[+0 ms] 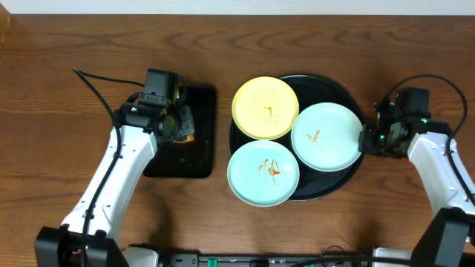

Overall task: Clean dirty plates on tray and stack at the side
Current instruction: 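Reach the right gripper to the rim of the right pale green plate, then grip the pale green plate rim with the right gripper and tilt it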

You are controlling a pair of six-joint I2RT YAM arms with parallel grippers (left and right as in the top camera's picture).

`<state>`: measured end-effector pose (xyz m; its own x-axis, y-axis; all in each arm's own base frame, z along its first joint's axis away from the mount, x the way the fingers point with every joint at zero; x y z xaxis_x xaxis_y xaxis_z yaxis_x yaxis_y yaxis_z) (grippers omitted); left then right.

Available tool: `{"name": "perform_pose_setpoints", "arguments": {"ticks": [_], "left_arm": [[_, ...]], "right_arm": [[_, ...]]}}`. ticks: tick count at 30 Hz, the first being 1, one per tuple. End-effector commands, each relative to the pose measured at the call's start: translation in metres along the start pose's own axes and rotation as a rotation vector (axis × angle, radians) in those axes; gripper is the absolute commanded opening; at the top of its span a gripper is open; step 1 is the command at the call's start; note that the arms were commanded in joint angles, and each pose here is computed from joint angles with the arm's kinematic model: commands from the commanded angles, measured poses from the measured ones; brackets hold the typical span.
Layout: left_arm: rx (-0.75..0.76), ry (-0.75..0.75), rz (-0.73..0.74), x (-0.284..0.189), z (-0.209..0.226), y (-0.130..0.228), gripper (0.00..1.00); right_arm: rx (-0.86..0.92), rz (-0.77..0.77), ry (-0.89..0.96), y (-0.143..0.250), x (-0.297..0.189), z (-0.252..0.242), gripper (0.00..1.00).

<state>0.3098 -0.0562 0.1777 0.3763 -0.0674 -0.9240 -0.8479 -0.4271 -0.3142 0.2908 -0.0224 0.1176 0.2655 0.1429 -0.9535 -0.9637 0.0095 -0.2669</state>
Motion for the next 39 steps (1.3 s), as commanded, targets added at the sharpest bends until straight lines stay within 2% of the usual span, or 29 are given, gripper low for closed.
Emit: {"name": "perform_pose_setpoints", "arguments": {"ticks": [1, 9, 13, 20, 24, 33, 39], "left_arm": [[-0.004, 0.022, -0.014, -0.006, -0.005, -0.004, 0.08], [-0.004, 0.022, -0.015, -0.006, -0.005, -0.004, 0.08], [-0.004, 0.021, -0.013, -0.005, -0.004, -0.004, 0.08], [-0.004, 0.018, -0.009, -0.005, -0.004, -0.003, 0.08], [-0.004, 0.018, -0.009, -0.005, -0.004, -0.003, 0.08], [-0.004, 0.018, -0.009, -0.005, -0.004, -0.003, 0.07], [-0.004, 0.018, -0.009, -0.005, -0.004, -0.003, 0.07]], "right_arm": [[-0.024, 0.013, 0.017, 0.003, 0.003, -0.001, 0.06], [-0.022, 0.015, 0.004, 0.004, 0.004, 0.0, 0.08], [-0.029, -0.006, -0.032, 0.001, 0.004, 0.004, 0.28], [-0.047, -0.068, -0.029, -0.011, 0.003, 0.003, 0.49], [-0.128, -0.143, -0.014, -0.025, 0.001, 0.002, 0.61], [-0.428, -0.223, 0.004, -0.044, 0.008, 0.019, 0.63], [-0.456, -0.212, 0.0, -0.05, 0.032, 0.02, 0.64]]}}
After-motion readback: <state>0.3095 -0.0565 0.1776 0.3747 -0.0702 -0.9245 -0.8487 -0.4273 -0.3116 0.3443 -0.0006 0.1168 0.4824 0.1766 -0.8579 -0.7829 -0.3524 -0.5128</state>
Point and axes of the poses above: each gripper's point midway between its finger pads, its own x axis out along the fingers, its own z axis along the line the jaws close on, y = z × x, the point moved 6 cm from there along -x, back along the fingers, and after that the axes turned 13 degrees about -x, right-handed, at the moved point
